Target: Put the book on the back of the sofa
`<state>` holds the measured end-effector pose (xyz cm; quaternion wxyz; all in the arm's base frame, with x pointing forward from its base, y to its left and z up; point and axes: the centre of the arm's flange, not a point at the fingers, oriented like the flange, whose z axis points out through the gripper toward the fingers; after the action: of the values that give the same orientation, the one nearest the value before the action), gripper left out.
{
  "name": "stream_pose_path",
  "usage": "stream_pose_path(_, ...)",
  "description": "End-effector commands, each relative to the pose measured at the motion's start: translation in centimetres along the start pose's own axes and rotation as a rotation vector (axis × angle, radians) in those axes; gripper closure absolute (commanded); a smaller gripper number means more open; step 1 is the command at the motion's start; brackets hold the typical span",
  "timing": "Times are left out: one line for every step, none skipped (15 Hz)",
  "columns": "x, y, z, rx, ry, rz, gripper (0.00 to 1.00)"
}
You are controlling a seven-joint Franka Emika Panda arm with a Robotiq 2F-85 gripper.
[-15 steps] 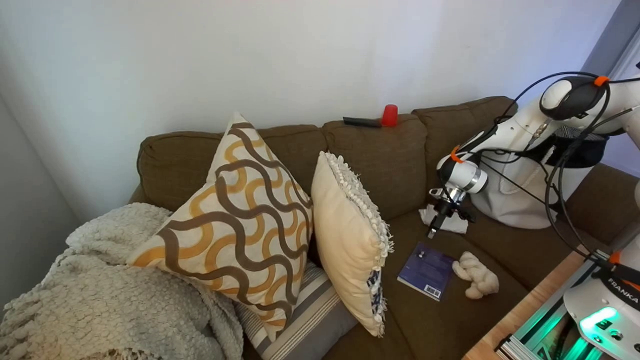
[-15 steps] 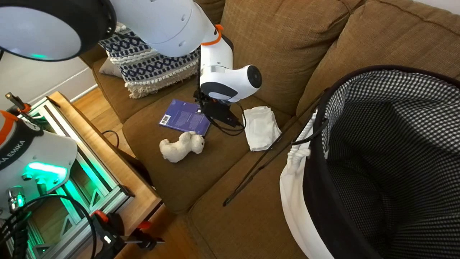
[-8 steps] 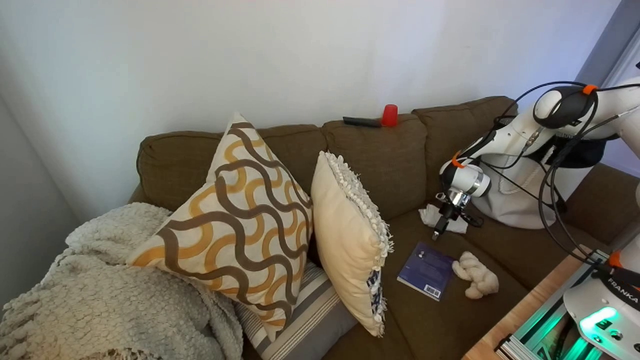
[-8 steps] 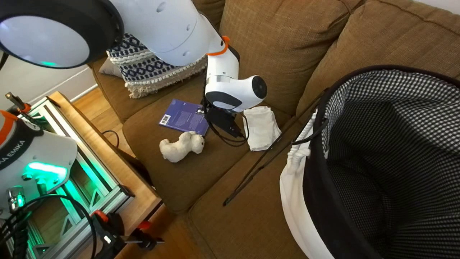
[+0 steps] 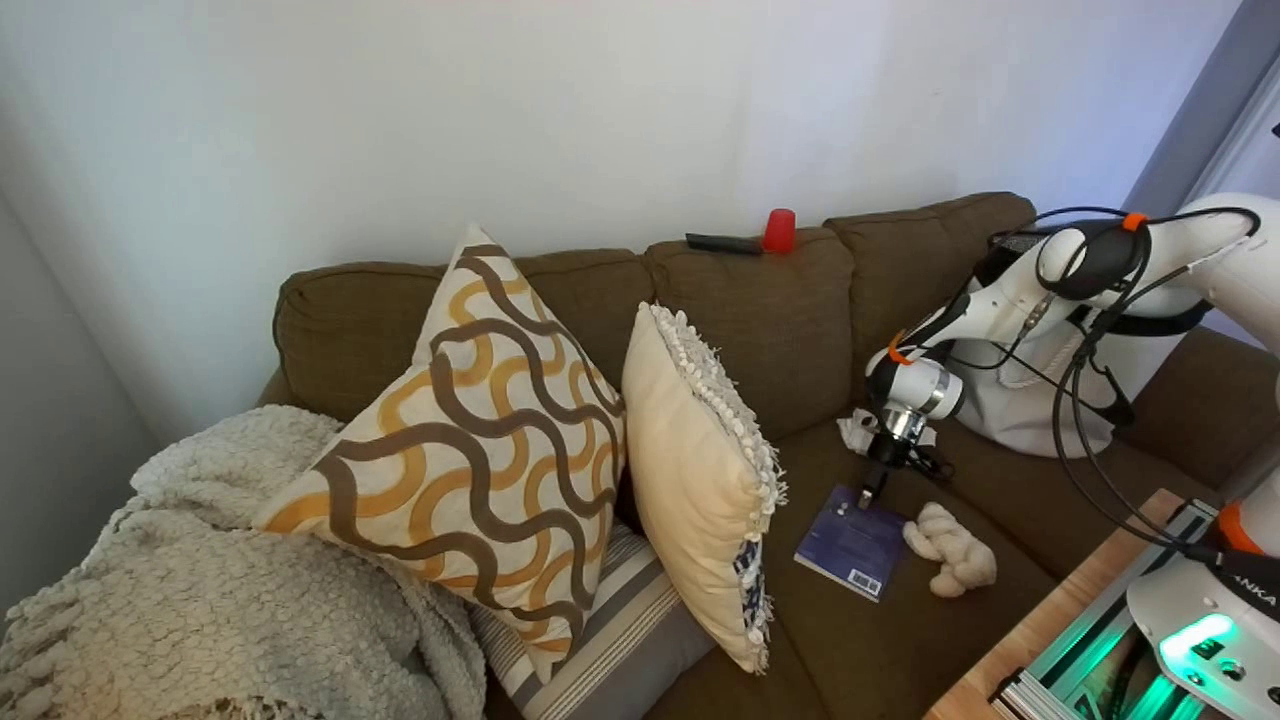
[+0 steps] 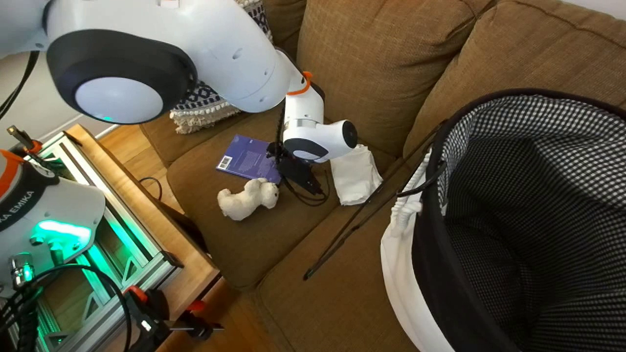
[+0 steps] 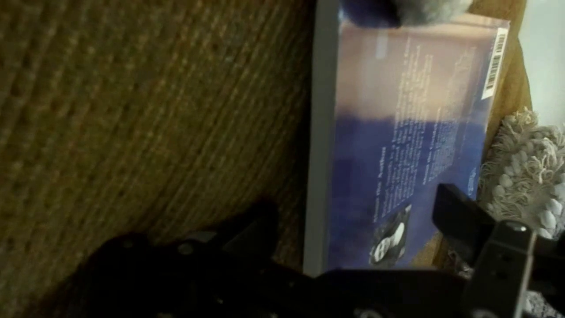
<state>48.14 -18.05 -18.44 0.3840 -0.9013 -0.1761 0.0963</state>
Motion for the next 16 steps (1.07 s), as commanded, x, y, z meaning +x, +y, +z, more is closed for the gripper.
stream_pose_path(1.8, 2.3, 3.1, 0.038, -0.083, -0.012, 0.00)
stream_pose_path(2.0, 2.1, 3.0, 0.054, -0.102, -0.024, 0.04)
stream_pose_path(2.4, 1.6, 2.8, 0.085, -0.118, -0.047, 0.27)
stream_pose_path(2.6, 1.2, 2.7, 0.105, -0.136, -0.063, 0.28)
stream_pose_path(2.9, 0.8, 2.7, 0.115, -0.153, -0.074, 0.32)
stream_pose_path(3.0, 0.4, 2.9, 0.122, -0.167, -0.082, 0.38)
stream_pose_path(3.2, 0.1, 3.1, 0.129, -0.179, -0.089, 0.46)
stream_pose_path(3.4, 0.0, 3.5, 0.135, -0.194, -0.095, 0.56)
stream_pose_path(3.5, -0.4, 3.7, 0.136, -0.206, -0.099, 0.63)
stream_pose_path(3.6, -0.7, 3.7, 0.136, -0.214, -0.106, 0.72)
stream_pose_path(3.6, -1.1, 3.5, 0.143, -0.221, -0.114, 0.79)
stream_pose_path(3.5, -2.1, 2.3, 0.208, -0.222, -0.162, 0.86)
stream_pose_path(3.1, -3.3, 1.0, 0.258, -0.200, -0.219, 0.94)
stream_pose_path(2.5, -4.5, -0.7, 0.287, -0.186, -0.267, 0.99)
stream_pose_path(2.1, -5.0, -1.9, 0.326, -0.179, -0.310, 1.00)
stream_pose_path(1.9, -5.5, -2.7, 0.369, -0.172, -0.350, 0.97)
